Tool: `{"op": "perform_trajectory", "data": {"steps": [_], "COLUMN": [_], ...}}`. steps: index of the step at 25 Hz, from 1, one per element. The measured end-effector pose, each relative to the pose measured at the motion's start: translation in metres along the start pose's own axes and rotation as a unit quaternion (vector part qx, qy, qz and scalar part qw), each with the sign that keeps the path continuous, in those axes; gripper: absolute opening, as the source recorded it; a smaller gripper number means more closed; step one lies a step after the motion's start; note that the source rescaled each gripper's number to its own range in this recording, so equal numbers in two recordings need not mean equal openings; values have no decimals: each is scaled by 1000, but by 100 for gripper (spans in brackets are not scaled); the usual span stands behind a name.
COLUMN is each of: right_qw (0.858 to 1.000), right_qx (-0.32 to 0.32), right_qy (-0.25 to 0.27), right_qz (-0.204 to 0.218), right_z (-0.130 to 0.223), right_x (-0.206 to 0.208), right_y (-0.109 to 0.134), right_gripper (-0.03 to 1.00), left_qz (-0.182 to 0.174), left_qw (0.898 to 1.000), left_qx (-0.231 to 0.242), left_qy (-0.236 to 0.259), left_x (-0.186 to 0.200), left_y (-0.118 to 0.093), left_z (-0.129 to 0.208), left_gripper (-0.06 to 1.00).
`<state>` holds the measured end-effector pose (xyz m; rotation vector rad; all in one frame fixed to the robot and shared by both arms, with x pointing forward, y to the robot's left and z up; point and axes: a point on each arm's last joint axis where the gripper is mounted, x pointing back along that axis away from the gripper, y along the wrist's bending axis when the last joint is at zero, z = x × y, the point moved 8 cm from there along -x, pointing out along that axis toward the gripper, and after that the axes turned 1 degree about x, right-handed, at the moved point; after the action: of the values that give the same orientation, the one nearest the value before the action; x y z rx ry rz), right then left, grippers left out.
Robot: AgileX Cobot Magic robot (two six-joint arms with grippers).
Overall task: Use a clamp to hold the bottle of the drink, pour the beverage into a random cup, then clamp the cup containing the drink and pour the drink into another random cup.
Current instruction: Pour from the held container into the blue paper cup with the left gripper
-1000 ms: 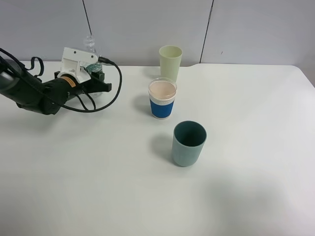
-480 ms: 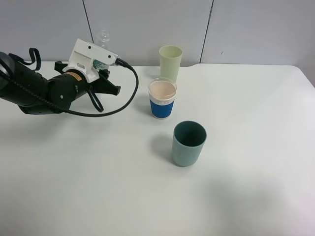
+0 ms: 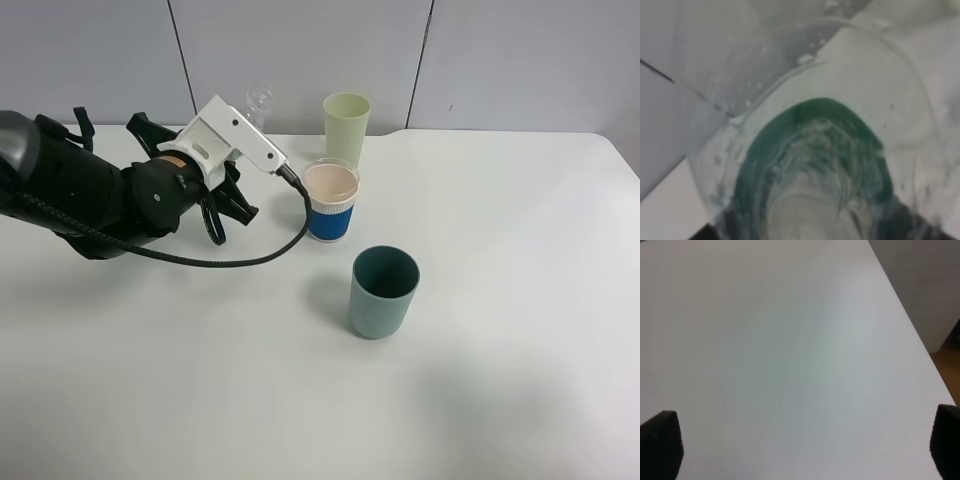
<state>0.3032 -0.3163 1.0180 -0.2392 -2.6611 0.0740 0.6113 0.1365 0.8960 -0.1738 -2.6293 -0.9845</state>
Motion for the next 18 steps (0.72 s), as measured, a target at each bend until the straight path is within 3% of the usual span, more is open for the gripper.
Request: {"op": "perform_trajectory", "data": {"steps": [4,18], "right_qw": [1000,1000], "right_qx": [0,0], "right_qy": [0,0], "right_qz": [0,0], "right_z": [0,0], "right_x": [0,0], "right_y": [0,0], "right_gripper": [99,99], "left_qz": [0,-6], "left_qw": [999,998], "left_qx": [-45,-61], "left_qy": [-2,-10], "left_x": [4,1], "left_y": [-7,-4], "left_z": [-10,-21], "left_gripper": [1,1]}}
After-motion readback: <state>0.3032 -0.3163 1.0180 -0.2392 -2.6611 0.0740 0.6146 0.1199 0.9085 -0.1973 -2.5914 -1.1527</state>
